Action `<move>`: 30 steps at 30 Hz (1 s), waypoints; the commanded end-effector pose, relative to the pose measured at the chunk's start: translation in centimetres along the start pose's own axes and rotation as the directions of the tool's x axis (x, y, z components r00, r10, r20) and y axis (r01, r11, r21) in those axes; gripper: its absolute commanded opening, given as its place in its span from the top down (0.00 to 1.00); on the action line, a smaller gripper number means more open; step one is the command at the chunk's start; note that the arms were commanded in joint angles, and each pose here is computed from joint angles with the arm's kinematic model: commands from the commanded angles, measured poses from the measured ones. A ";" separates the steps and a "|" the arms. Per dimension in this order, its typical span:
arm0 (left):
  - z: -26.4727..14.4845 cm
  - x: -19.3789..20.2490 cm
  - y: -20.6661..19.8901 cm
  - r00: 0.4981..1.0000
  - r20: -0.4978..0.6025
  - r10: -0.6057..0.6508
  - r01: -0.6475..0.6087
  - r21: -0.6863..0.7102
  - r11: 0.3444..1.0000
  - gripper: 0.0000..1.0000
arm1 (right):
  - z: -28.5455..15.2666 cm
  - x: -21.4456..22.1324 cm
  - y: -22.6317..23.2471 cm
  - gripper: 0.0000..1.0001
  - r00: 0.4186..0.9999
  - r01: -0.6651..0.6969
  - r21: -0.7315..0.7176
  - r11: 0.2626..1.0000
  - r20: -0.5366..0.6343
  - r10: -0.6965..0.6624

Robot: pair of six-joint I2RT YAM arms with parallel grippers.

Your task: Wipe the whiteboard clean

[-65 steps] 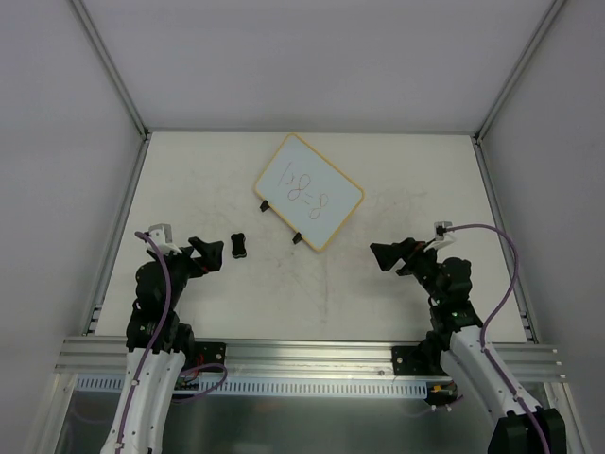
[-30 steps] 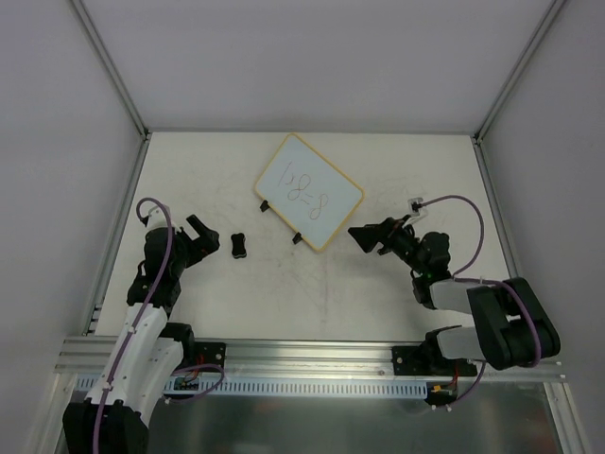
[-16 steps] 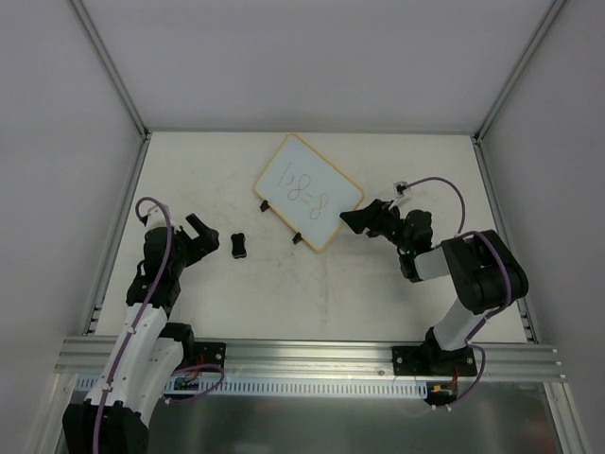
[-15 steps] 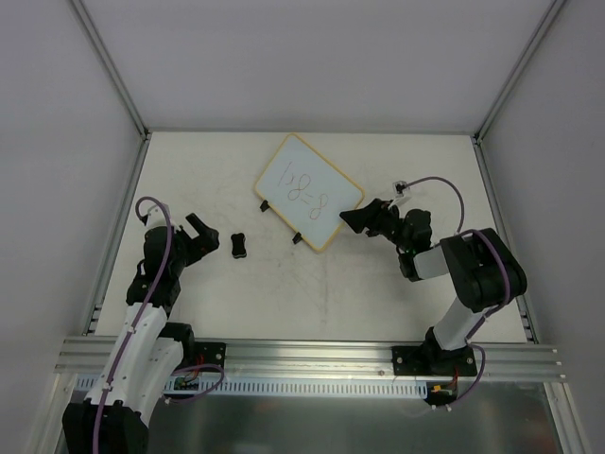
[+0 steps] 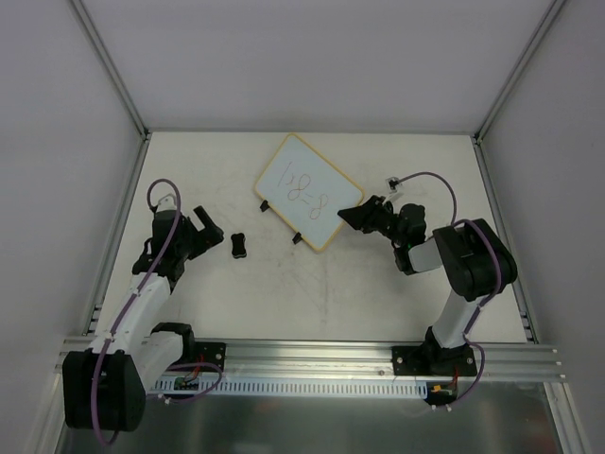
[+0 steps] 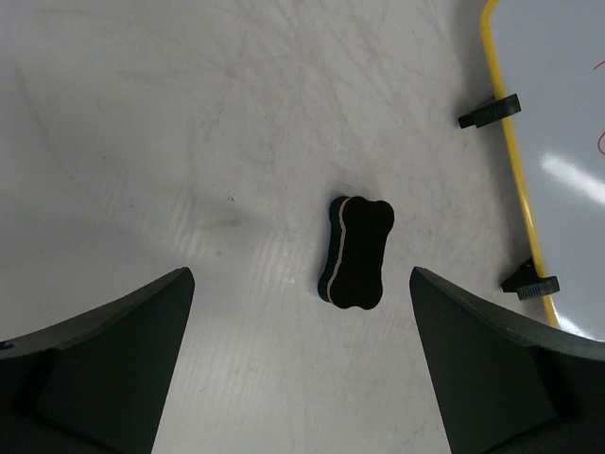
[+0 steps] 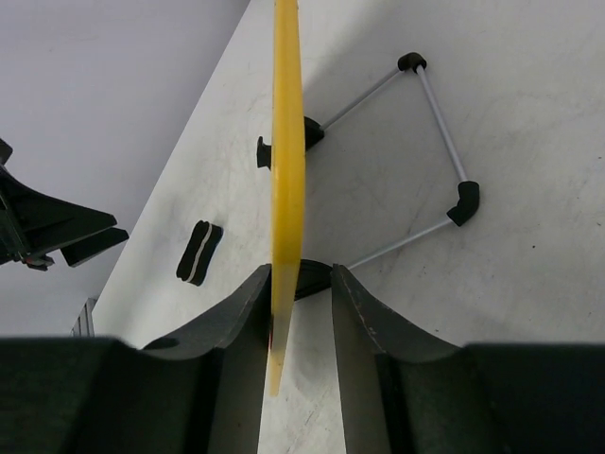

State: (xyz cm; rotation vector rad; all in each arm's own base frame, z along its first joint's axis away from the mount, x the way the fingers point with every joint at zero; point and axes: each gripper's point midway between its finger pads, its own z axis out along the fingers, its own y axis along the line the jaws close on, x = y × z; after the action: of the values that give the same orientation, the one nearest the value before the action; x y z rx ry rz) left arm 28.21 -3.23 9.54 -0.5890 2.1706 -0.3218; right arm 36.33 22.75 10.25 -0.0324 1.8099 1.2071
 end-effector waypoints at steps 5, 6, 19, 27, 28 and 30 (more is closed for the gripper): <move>0.7 -1.4 -3.1 1.000 -0.015 0.025 -0.024 0.066 0.998 0.01 | 0.9 -4.2 5.0 0.71 0.978 0.170 -0.190 0.967 0.155 -0.141; 0.7 -1.3 -3.3 0.999 -0.018 0.034 -0.032 0.066 0.997 0.01 | 0.9 -4.1 5.0 0.74 0.978 0.169 -0.193 0.967 0.153 -0.140; 3.6 1.5 -5.6 0.972 -0.150 0.182 -0.173 0.074 0.982 0.01 | 0.9 -4.1 5.2 1.00 0.980 0.163 -0.204 0.965 0.147 -0.135; 5.1 3.3 -5.9 0.938 -0.261 0.228 -0.220 0.059 0.974 0.01 | 0.8 -4.2 5.3 1.00 0.980 0.164 -0.205 0.965 0.149 -0.135; 5.4 3.3 -5.5 0.937 -0.259 0.233 -0.232 0.033 0.972 0.01 | 0.8 -4.2 5.3 1.00 0.980 0.162 -0.206 0.965 0.149 -0.133; 5.8 3.8 -5.6 0.922 -0.281 0.265 -0.271 0.019 0.962 0.01 | 0.8 -4.1 5.2 1.00 0.980 0.161 -0.204 0.966 0.147 -0.132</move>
State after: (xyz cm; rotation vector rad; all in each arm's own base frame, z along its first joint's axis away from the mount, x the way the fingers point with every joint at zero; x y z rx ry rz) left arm 31.94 -9.82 5.41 -0.3181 2.4782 -0.3005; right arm 35.98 23.88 11.22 -0.0647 1.7969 1.2779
